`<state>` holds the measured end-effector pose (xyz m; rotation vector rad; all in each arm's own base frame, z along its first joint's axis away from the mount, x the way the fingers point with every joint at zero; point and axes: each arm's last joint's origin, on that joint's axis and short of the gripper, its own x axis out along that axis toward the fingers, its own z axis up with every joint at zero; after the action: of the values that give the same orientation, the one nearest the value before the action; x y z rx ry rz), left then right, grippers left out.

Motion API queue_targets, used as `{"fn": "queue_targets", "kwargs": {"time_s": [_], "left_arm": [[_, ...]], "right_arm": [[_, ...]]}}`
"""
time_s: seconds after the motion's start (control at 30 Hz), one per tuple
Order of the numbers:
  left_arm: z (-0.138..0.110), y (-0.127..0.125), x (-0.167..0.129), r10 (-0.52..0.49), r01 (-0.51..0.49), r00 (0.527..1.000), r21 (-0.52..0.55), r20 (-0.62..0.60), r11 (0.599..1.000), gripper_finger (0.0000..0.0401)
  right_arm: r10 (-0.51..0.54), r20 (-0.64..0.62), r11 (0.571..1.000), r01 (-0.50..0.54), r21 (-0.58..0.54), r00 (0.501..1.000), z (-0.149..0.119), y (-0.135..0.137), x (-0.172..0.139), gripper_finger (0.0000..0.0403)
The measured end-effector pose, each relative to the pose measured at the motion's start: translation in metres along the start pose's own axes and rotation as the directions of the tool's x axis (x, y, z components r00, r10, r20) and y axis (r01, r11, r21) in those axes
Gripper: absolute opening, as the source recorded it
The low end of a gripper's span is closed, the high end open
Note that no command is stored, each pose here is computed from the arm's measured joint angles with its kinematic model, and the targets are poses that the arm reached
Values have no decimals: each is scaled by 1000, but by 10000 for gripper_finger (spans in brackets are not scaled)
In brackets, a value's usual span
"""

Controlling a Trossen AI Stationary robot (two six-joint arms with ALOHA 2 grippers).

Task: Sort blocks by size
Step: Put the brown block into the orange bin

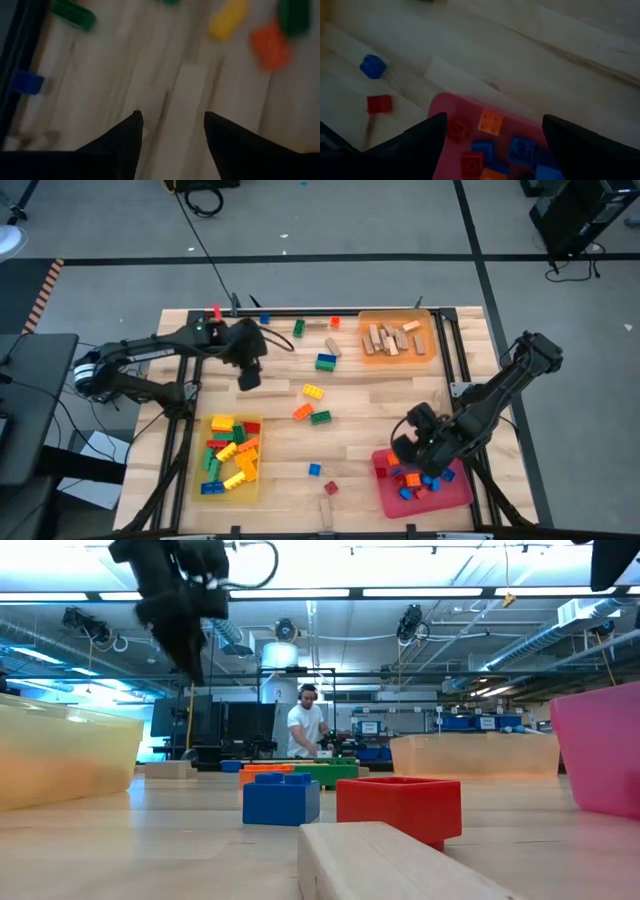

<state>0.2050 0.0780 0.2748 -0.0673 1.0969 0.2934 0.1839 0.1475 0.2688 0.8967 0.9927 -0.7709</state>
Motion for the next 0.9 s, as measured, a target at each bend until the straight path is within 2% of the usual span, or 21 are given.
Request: {"fn": "queue_targets", "kwargs": {"time_s": [0.07, 0.2, 0.4, 0.53, 0.7, 0.9], "left_arm": [[-3, 2, 10, -6, 17, 996, 128, -87, 992, 214], [-2, 5, 32, -4, 67, 979, 306, -201, 950, 214], [-1, 9, 67, 46, 113, 941, 439, -337, 891, 214], [-3, 14, 88, 64, 158, 908, 478, -414, 864, 214], [-8, 23, 107, 56, 210, 874, 479, -483, 852, 214], [-12, 32, 123, 85, 203, 845, 464, -528, 862, 214]], "right_arm": [[3, 10, 1000, -3, 1, 1000, 1, -1, -1, 338], [-2, 15, 1000, 2, 2, 1000, 2, 0, 0, 333], [-21, 20, 1000, 21, 3, 1000, 0, 2, 5, 328], [-23, 21, 1000, 23, 4, 1000, -1, 3, 7, 327], [-16, 34, 1000, 16, 7, 999, -1, 3, 6, 327], [-15, 38, 1000, 15, 7, 999, -1, 3, 6, 322]]}}
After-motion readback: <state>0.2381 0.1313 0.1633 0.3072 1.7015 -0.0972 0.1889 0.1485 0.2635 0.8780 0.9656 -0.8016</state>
